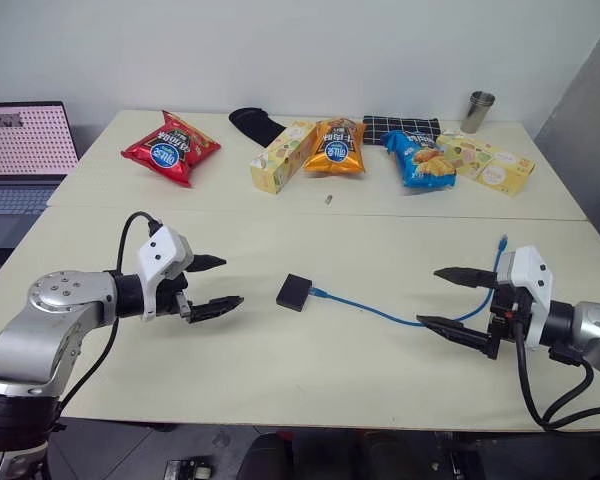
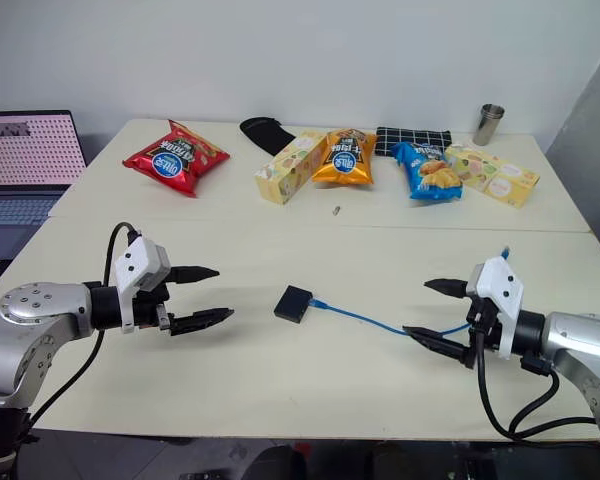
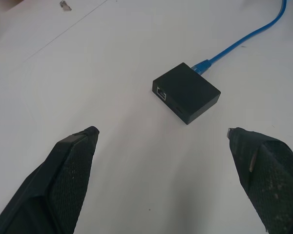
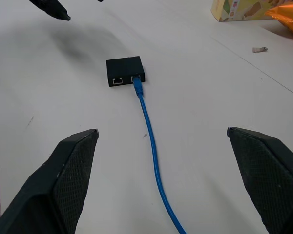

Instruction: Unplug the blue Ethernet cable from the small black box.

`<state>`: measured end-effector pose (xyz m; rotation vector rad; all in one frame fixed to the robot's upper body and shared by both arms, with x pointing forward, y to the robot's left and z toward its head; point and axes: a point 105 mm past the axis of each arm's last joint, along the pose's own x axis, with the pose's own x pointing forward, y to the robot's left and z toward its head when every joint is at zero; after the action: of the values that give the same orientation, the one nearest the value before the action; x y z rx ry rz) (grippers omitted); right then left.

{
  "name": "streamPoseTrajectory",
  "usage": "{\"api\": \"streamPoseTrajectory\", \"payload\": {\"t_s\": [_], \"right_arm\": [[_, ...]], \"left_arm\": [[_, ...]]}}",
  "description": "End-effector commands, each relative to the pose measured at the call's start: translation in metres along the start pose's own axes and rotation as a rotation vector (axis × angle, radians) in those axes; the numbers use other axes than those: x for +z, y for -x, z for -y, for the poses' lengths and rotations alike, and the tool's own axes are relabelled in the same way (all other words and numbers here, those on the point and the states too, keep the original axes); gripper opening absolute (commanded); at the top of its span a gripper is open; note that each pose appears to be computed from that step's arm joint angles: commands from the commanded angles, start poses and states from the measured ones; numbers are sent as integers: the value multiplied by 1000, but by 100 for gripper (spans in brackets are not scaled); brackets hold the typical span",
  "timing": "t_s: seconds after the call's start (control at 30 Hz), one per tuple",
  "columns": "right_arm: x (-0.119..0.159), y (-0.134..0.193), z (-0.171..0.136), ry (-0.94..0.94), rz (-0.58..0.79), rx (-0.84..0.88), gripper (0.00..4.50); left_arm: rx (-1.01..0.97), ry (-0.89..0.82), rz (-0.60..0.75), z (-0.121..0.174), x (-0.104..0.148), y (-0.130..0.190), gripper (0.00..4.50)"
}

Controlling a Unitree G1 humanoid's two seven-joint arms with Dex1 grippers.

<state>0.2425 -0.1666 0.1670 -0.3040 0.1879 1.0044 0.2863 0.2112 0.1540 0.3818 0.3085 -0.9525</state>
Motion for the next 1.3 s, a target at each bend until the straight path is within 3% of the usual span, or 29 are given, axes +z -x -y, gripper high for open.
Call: {"api": "streamPoseTrajectory", "payload": {"t_s": [0.03, 0.53, 0.8, 1.07, 1.3], "right_arm": [[8, 0, 0, 37, 6, 9, 448], [-2, -24, -3, 54, 3, 7, 448], [-14, -117, -6, 43, 37, 14, 448], [-24, -155, -10, 21, 12, 78, 448], [-24, -169, -16, 60, 10, 96, 303]], "left_arm": [[-6, -41, 37, 1, 16, 7, 450], [-26, -65, 56, 11, 18, 2, 450], [-222, -73, 97, 35, 19, -1, 450], [-290, -46, 68, 44, 13, 1, 450], [-272, 2, 71, 45, 7, -2, 450]]}}
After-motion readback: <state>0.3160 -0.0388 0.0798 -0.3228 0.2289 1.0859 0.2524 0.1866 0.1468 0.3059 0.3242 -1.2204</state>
